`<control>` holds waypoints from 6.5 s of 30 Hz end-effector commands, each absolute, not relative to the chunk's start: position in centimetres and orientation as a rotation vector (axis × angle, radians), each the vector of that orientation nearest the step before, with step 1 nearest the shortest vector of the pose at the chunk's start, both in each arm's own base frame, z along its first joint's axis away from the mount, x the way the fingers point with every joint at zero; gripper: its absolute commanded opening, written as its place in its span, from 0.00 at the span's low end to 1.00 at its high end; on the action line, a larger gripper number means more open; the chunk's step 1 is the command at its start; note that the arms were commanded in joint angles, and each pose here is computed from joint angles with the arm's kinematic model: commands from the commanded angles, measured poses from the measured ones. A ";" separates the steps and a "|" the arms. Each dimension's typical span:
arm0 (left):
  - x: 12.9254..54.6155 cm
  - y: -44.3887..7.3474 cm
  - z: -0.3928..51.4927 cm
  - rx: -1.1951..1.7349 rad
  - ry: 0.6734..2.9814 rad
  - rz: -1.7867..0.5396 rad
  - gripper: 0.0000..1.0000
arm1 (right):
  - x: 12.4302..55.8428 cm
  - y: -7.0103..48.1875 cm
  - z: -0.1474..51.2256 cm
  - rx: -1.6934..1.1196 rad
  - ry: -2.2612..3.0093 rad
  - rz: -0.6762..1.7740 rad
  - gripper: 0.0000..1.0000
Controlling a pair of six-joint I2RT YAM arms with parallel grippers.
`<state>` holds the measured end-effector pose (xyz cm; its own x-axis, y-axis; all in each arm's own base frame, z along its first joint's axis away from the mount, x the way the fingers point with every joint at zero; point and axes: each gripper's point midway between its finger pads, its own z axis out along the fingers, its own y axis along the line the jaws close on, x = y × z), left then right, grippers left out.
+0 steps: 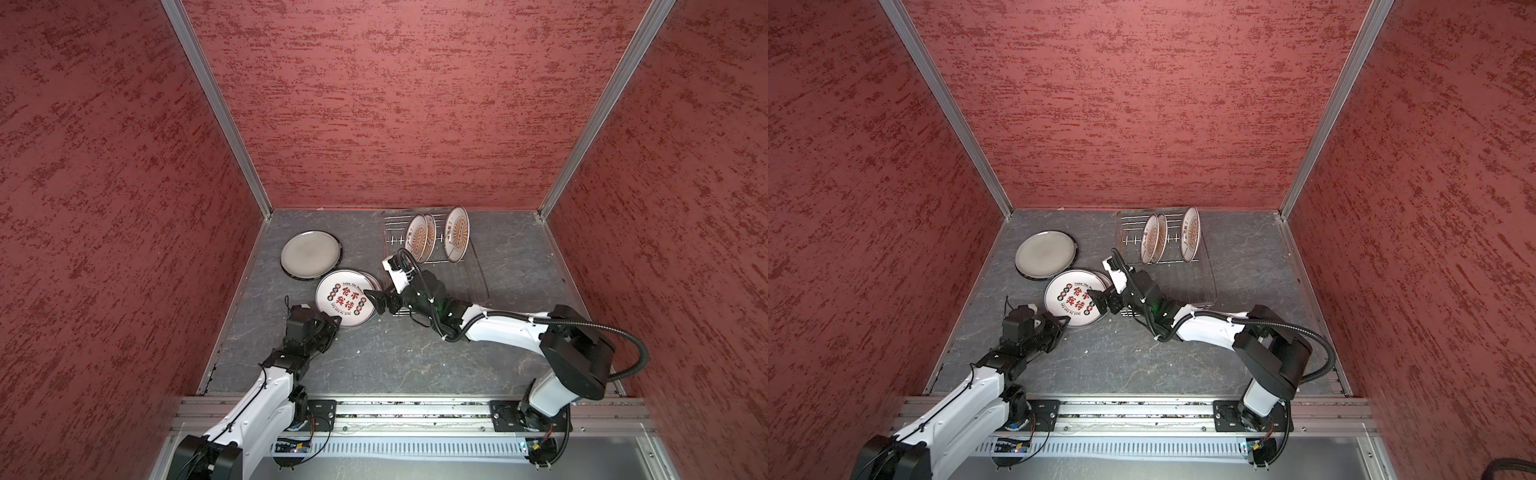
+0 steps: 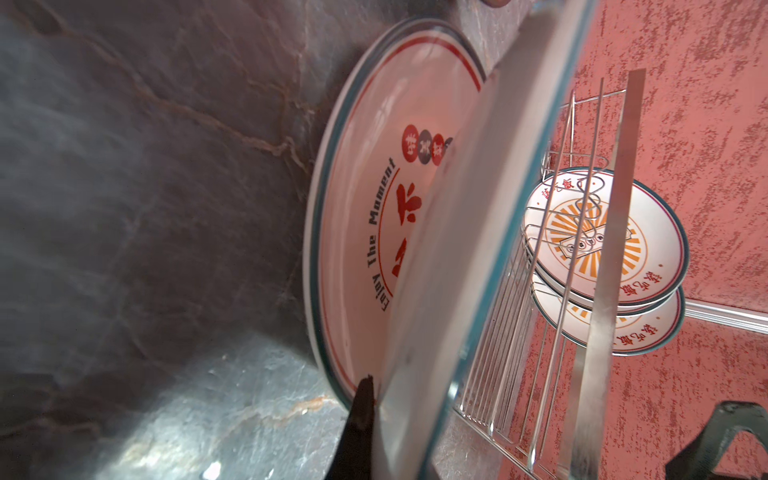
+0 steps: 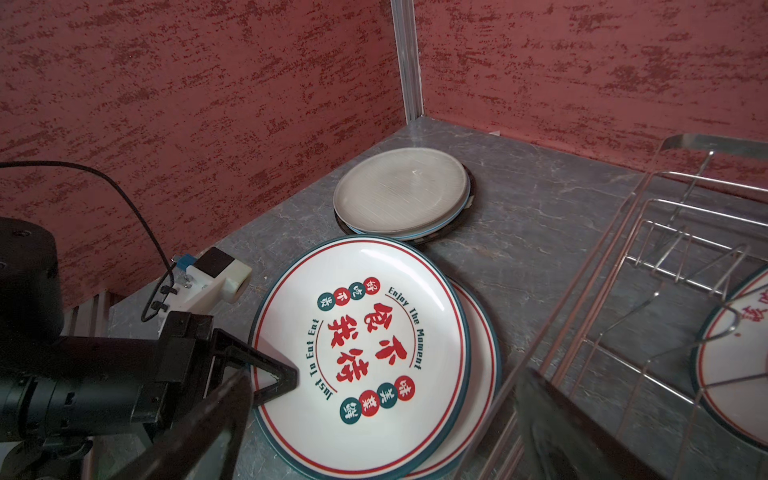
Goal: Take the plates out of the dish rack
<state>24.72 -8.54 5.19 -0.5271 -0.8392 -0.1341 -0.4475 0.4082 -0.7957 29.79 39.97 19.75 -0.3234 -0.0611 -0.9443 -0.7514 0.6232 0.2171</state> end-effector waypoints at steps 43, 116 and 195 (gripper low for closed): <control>25.9 -9.8 7.9 -1.027 2.128 -0.999 0.62 | 29.4 40.1 21.4 -0.669 1.708 0.773 0.99; 21.2 -17.9 20.3 0.090 1.626 -1.264 0.99 | 47.5 9.6 23.3 0.225 1.981 0.066 0.82; 21.6 -15.1 19.4 -0.110 1.590 -1.188 0.99 | 40.2 9.8 33.2 0.240 1.655 -0.400 0.00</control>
